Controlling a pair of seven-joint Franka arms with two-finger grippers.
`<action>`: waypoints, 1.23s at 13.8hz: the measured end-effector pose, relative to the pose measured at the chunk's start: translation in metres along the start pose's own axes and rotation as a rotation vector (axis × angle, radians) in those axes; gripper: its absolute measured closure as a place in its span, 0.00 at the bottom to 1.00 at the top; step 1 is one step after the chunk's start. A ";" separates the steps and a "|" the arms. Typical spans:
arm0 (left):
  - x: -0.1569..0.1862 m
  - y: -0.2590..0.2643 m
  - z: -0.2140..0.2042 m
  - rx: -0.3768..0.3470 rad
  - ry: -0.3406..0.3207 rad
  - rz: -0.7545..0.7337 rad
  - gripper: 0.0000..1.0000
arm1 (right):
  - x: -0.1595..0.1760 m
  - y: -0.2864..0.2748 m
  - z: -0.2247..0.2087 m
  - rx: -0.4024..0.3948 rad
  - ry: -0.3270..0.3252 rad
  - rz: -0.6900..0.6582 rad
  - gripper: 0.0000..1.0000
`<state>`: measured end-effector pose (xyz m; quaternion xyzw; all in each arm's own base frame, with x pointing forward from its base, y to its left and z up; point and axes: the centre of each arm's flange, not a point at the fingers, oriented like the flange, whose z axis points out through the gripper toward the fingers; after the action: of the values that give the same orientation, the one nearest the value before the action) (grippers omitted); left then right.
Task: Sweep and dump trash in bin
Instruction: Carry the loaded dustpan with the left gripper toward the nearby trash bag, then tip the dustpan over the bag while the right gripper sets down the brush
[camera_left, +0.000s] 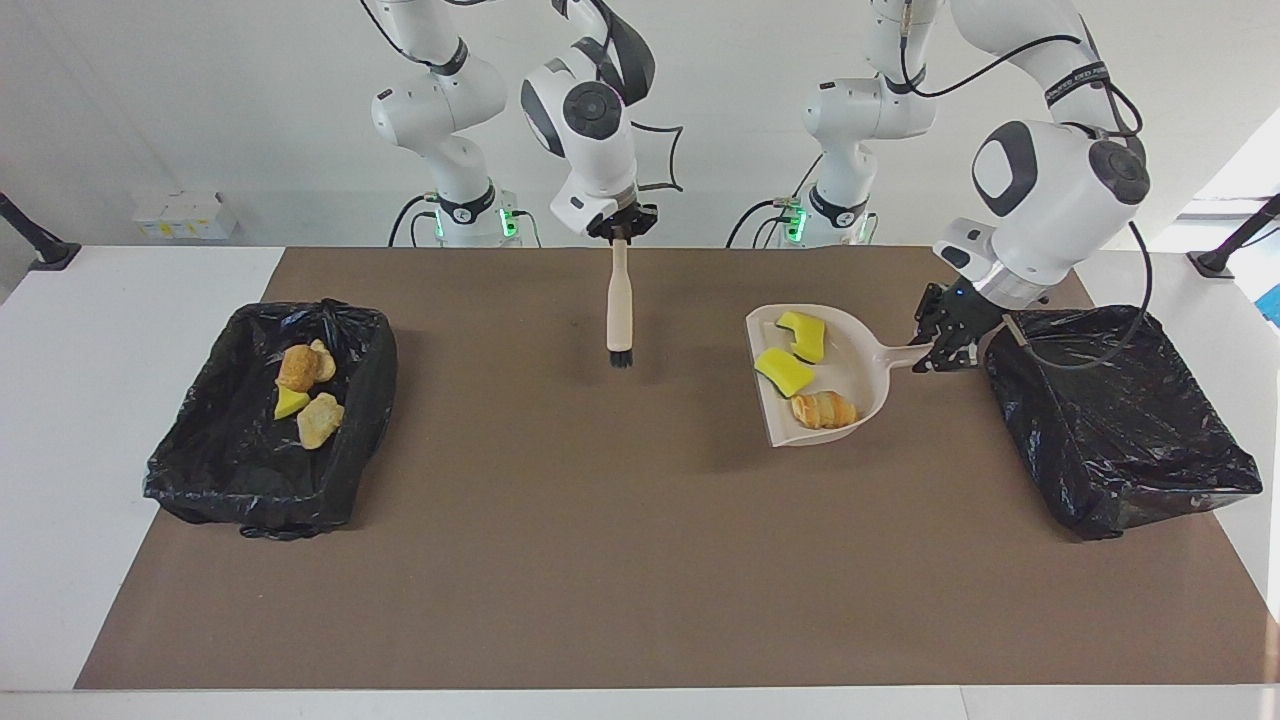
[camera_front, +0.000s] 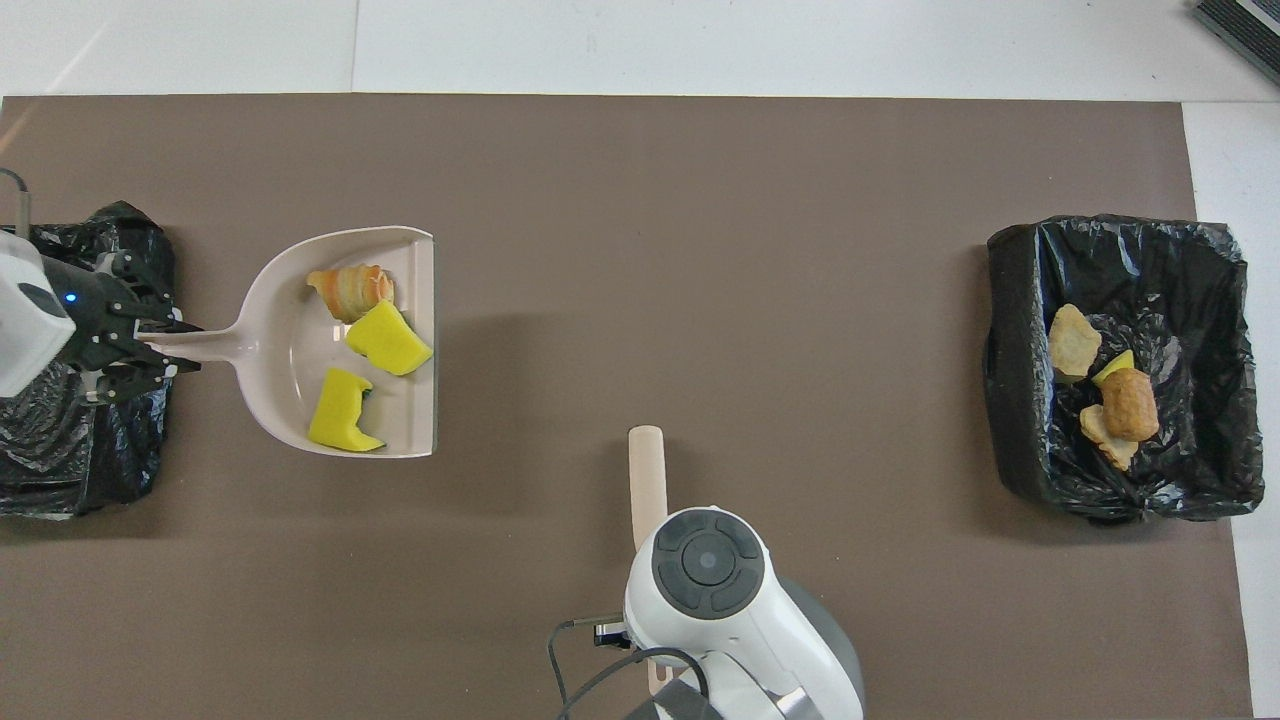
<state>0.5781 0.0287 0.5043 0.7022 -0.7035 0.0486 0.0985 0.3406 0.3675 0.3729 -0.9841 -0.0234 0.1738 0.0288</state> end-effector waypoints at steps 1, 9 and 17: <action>-0.020 -0.001 -0.011 -0.008 0.006 -0.008 0.69 | 0.002 -0.001 0.006 -0.012 0.000 -0.005 0.74; -0.208 0.039 -0.079 0.021 -0.090 -0.054 0.69 | 0.023 -0.013 0.039 -0.002 0.029 -0.003 0.74; -0.294 0.053 -0.119 0.069 -0.335 -0.076 0.69 | 0.044 -0.016 0.014 0.042 0.076 0.015 0.15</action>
<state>0.5324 0.3412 0.5637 0.7295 -0.6809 -0.0488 -0.0426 0.3763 0.3866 0.3463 -0.9893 -0.0112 0.1368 0.0491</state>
